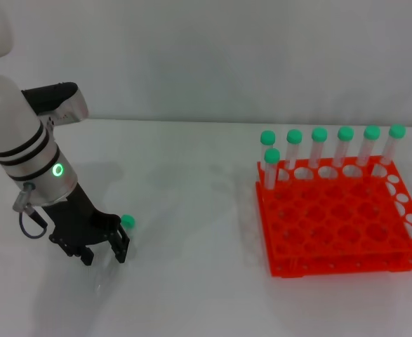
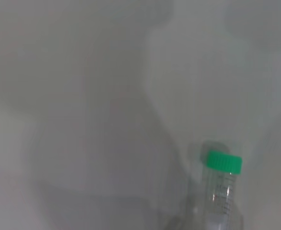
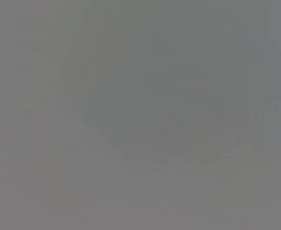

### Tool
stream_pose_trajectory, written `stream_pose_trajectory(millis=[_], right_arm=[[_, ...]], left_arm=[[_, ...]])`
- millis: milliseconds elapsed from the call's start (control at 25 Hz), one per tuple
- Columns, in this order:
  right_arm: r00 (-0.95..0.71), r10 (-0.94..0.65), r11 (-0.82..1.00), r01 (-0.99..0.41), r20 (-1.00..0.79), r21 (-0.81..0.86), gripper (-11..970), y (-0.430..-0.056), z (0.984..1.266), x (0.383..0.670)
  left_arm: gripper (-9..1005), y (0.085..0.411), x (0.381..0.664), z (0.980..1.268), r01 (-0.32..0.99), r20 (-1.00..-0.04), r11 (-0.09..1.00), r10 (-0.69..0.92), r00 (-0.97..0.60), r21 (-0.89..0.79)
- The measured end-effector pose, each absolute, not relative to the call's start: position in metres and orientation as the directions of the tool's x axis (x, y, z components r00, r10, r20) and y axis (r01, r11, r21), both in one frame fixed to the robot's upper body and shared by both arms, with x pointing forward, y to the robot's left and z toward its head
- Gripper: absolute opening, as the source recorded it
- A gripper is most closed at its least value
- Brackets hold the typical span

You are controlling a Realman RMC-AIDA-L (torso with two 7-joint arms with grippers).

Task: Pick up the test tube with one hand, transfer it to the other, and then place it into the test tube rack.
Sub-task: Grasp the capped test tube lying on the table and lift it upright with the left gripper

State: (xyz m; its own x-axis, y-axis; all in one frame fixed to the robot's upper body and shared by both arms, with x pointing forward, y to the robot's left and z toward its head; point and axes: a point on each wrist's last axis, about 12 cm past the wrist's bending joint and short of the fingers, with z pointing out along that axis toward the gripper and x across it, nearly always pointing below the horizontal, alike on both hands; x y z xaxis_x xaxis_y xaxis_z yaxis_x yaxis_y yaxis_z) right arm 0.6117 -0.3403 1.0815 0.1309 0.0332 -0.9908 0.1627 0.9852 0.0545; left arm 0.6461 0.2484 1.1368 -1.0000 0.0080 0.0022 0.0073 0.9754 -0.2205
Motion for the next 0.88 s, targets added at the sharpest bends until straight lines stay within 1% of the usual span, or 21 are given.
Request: stream_pose_trajectory(millis=[800, 880], right_arm=[[0.13, 0.034, 0.985, 0.162, -0.991, 0.055, 858, -0.3404, 1.0811, 0.6114], [0.13, 0.035, 0.985, 0.162, -0.991, 0.056, 858, -0.3404, 1.0811, 0.6114]], left_arm=[[546, 0.2462, 0.6449, 1.1306, 0.02, -0.005, 0.975, 0.019, -1.0, -0.222], [502, 0.2461, 0.6454, 1.1305, 0.02, -0.01, 0.975, 0.019, -1.0, -0.222]])
